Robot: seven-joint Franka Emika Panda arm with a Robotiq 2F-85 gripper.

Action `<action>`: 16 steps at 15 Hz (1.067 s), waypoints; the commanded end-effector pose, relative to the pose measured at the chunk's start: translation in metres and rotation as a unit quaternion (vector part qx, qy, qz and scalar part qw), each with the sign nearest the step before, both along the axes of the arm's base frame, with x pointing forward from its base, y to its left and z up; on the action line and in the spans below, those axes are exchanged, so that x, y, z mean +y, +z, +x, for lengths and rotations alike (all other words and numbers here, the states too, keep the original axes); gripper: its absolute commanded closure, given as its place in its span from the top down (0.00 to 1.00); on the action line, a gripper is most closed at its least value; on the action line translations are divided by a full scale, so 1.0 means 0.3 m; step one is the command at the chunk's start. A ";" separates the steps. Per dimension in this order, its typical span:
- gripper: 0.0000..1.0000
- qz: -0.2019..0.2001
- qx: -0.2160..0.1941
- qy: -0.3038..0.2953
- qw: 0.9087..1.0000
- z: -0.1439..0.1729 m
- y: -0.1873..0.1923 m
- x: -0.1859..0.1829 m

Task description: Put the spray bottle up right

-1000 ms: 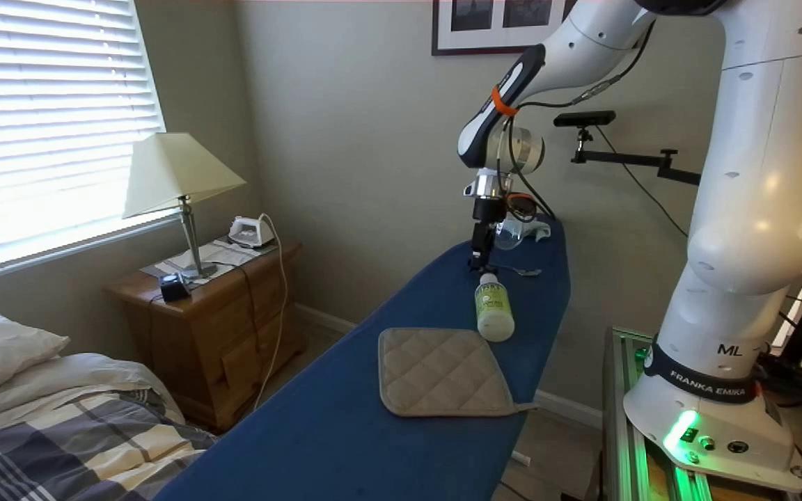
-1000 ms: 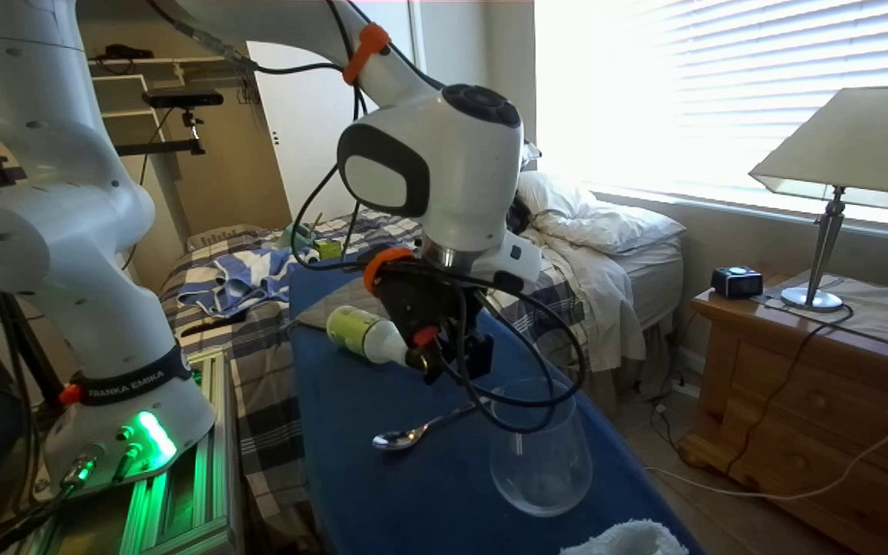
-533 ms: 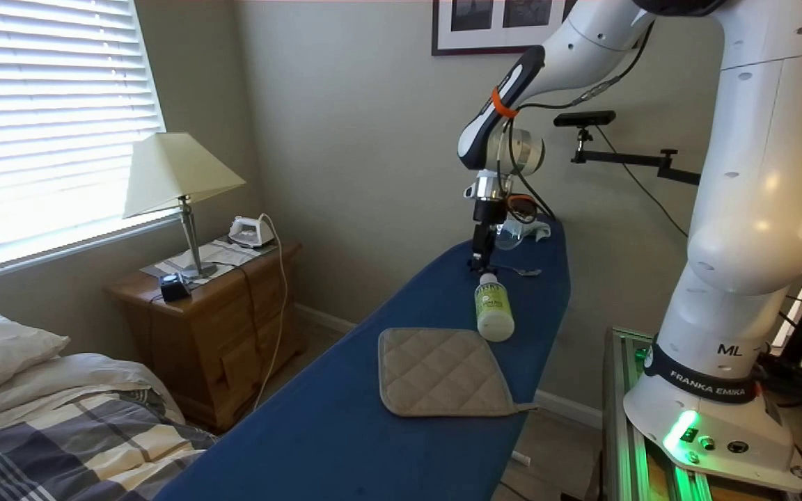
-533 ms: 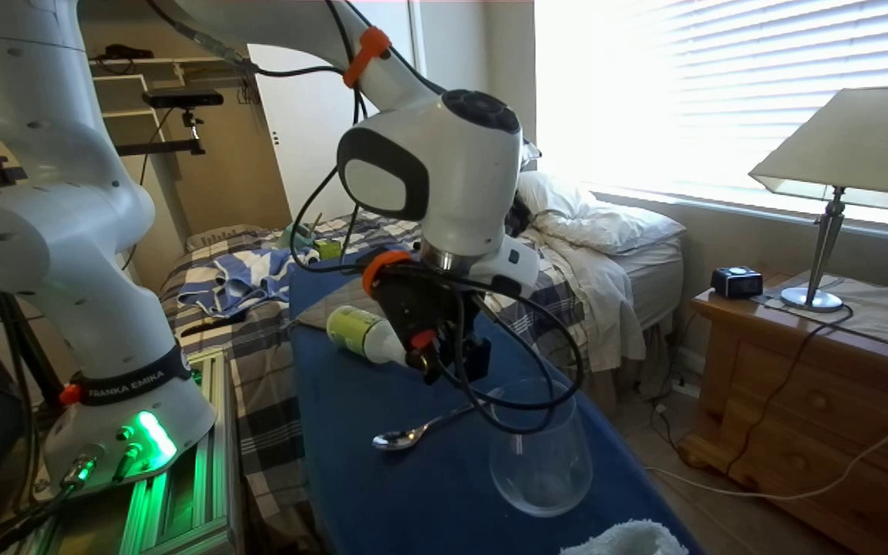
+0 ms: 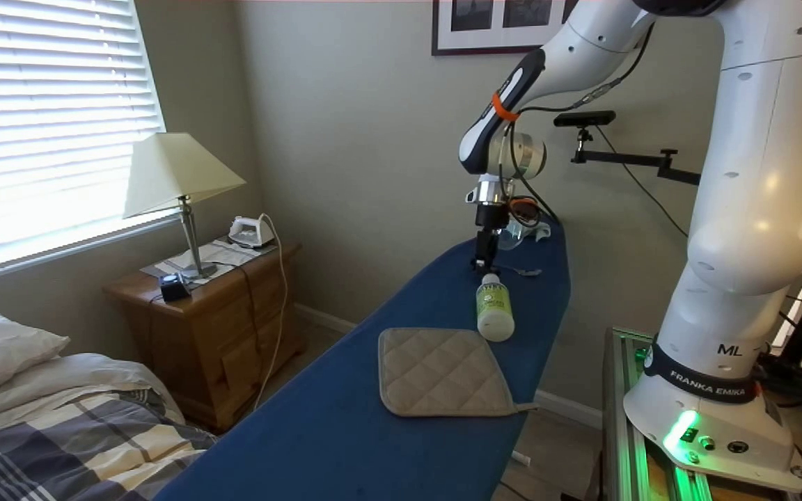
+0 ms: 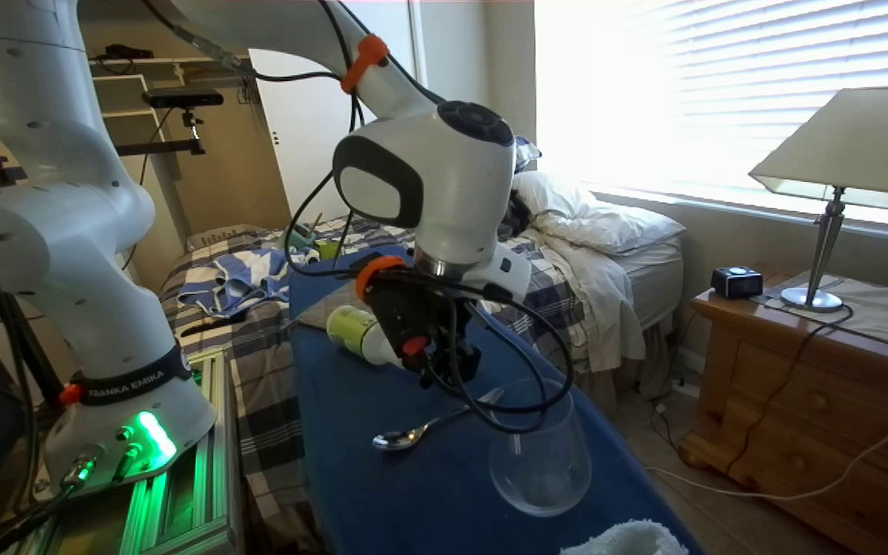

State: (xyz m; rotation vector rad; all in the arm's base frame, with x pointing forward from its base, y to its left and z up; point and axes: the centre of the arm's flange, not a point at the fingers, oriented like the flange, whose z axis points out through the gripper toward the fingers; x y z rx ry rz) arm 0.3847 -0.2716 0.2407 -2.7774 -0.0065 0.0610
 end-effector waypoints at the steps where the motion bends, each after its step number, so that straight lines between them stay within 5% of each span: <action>1: 0.52 0.002 -0.001 -0.003 1.000 -0.007 -0.007 0.006; 6: 0.21 0.000 -0.004 -0.005 1.000 -0.003 -0.003 0.005; 16: 0.16 -0.008 -0.025 0.005 1.000 0.041 0.087 0.042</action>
